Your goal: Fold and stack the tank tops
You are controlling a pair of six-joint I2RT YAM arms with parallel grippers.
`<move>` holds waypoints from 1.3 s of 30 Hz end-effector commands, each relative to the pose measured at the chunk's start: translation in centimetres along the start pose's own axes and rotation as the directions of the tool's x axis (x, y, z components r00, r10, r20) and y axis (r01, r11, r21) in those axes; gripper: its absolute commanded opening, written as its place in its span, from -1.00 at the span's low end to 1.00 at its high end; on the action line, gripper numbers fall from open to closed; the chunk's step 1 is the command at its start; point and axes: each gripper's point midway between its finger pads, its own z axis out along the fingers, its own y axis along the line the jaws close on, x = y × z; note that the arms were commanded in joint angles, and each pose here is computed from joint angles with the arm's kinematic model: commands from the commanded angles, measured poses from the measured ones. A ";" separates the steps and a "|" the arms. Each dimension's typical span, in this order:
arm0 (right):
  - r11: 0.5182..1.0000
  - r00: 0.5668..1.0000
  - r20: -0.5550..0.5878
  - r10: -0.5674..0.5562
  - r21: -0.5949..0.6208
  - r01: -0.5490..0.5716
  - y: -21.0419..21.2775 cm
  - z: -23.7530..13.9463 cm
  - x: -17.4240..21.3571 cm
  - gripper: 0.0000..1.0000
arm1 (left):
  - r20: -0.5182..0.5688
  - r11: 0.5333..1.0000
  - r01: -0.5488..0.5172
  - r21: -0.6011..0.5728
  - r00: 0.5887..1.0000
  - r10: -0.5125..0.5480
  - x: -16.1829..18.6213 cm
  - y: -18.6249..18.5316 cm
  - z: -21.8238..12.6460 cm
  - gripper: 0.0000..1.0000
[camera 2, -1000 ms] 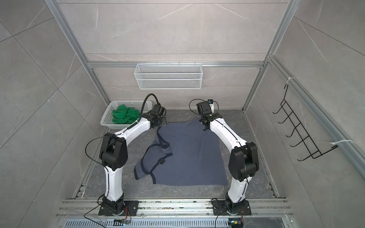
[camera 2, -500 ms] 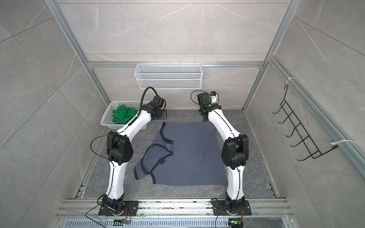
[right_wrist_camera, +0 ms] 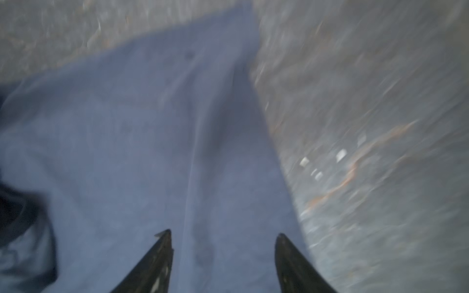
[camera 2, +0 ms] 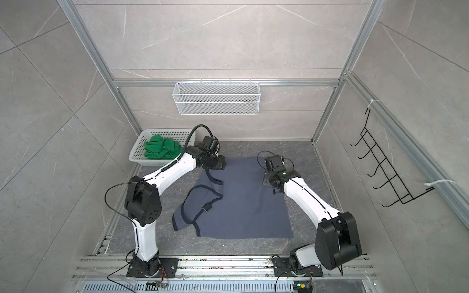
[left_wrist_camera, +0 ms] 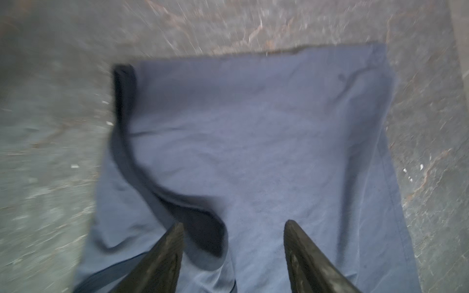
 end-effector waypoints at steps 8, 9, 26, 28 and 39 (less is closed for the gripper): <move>0.967 0.965 -0.154 0.212 -0.109 -0.229 -0.6 3.1 7.7 0.45 | -0.053 0.998 0.061 0.004 0.997 -0.061 0.1 2.6 6.9 0.31; 0.964 0.960 -0.164 0.229 -0.097 -0.247 -1.0 3.5 8.2 0.47 | -0.057 0.998 0.066 -0.004 0.996 -0.066 0.2 2.9 7.2 0.31; 0.846 0.829 -0.182 0.529 0.192 -0.498 -10.8 5.3 11.4 0.68 | -0.085 0.983 0.154 -0.103 0.983 -0.163 2.4 7.6 8.8 0.34; 0.820 0.802 -0.181 0.569 0.203 -0.535 -11.7 5.1 11.3 0.68 | -0.089 0.983 0.163 -0.083 0.981 -0.170 2.4 7.0 8.9 0.34; 0.758 0.750 -0.126 0.649 0.200 -0.621 -17.0 4.1 6.7 0.66 | -0.115 0.991 0.126 0.054 0.986 -0.119 1.9 -0.5 9.3 0.36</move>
